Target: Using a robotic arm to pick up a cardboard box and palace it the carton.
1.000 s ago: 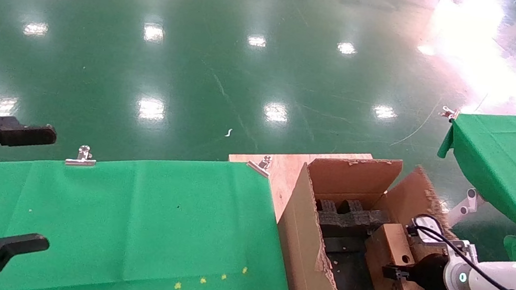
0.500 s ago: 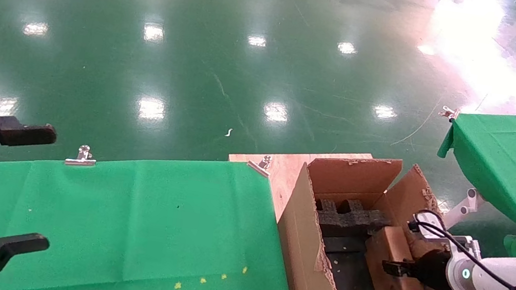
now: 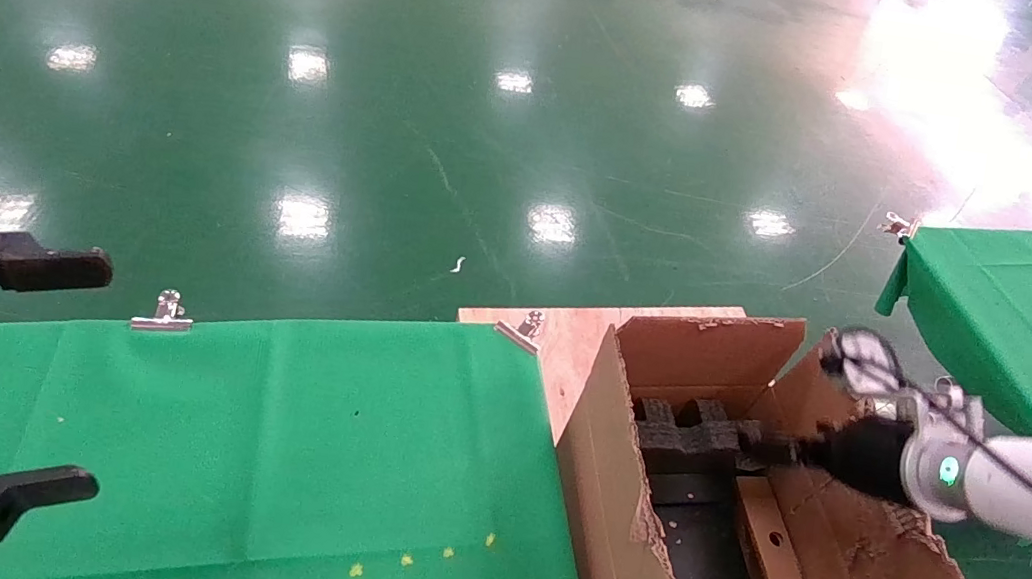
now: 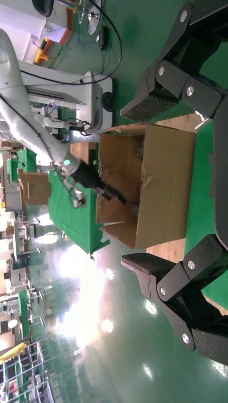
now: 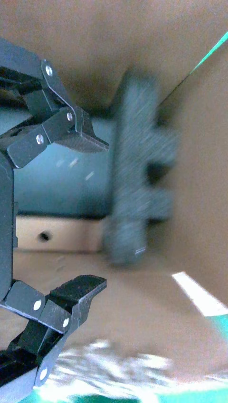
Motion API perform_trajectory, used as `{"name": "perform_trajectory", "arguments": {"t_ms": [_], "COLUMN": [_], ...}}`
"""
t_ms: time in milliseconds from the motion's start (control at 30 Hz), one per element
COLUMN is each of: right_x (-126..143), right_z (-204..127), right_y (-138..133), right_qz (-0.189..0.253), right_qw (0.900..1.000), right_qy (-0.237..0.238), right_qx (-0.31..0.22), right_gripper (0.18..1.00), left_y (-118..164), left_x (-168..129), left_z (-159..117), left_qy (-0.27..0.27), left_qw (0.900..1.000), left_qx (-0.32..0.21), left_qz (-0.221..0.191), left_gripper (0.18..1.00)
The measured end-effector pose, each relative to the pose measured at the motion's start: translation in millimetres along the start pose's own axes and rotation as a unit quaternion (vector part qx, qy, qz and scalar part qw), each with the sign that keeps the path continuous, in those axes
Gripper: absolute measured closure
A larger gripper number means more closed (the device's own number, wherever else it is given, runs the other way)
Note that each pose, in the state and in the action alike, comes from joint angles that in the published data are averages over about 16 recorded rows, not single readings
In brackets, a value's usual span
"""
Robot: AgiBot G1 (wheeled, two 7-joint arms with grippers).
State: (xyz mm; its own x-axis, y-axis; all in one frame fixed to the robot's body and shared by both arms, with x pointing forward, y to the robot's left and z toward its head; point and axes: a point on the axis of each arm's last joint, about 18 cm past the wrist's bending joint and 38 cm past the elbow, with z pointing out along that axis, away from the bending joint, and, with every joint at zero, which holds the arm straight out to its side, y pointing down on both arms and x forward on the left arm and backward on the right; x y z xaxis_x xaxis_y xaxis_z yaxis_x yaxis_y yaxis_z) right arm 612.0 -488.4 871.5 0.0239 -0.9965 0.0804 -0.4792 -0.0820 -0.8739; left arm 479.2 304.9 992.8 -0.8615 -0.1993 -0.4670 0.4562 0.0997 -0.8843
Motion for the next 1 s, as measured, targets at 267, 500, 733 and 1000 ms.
{"name": "perform_trajectory", "arguments": {"t_ms": [267, 500, 733, 1000], "right_x": [-39, -64, -71, -76], "right_z": [-41, -64, -68, -65], "right_y": [-52, -76, -81, -76], "right_qz": [0.002, 0.006, 0.007, -0.007], "right_qw": [0.996, 0.989, 0.986, 0.985], "right_qy": [-0.073, -0.128, -0.145, -0.157], "right_qx": [0.055, 0.077, 0.079, 0.071], "right_gripper": [0.217, 0.186, 0.178, 0.178], "left_y": [0, 0, 0, 0], "left_x": [0, 0, 0, 0], "left_z": [0, 0, 0, 0], "left_qy": [0.0, 0.0, 0.0, 0.0], "left_qw": [1.0, 1.0, 1.0, 1.0], "left_qx": [0.0, 0.0, 0.0, 0.0], "left_qz": [0.0, 0.0, 0.0, 0.0], "left_gripper": [0.183, 0.183, 0.183, 0.183]}}
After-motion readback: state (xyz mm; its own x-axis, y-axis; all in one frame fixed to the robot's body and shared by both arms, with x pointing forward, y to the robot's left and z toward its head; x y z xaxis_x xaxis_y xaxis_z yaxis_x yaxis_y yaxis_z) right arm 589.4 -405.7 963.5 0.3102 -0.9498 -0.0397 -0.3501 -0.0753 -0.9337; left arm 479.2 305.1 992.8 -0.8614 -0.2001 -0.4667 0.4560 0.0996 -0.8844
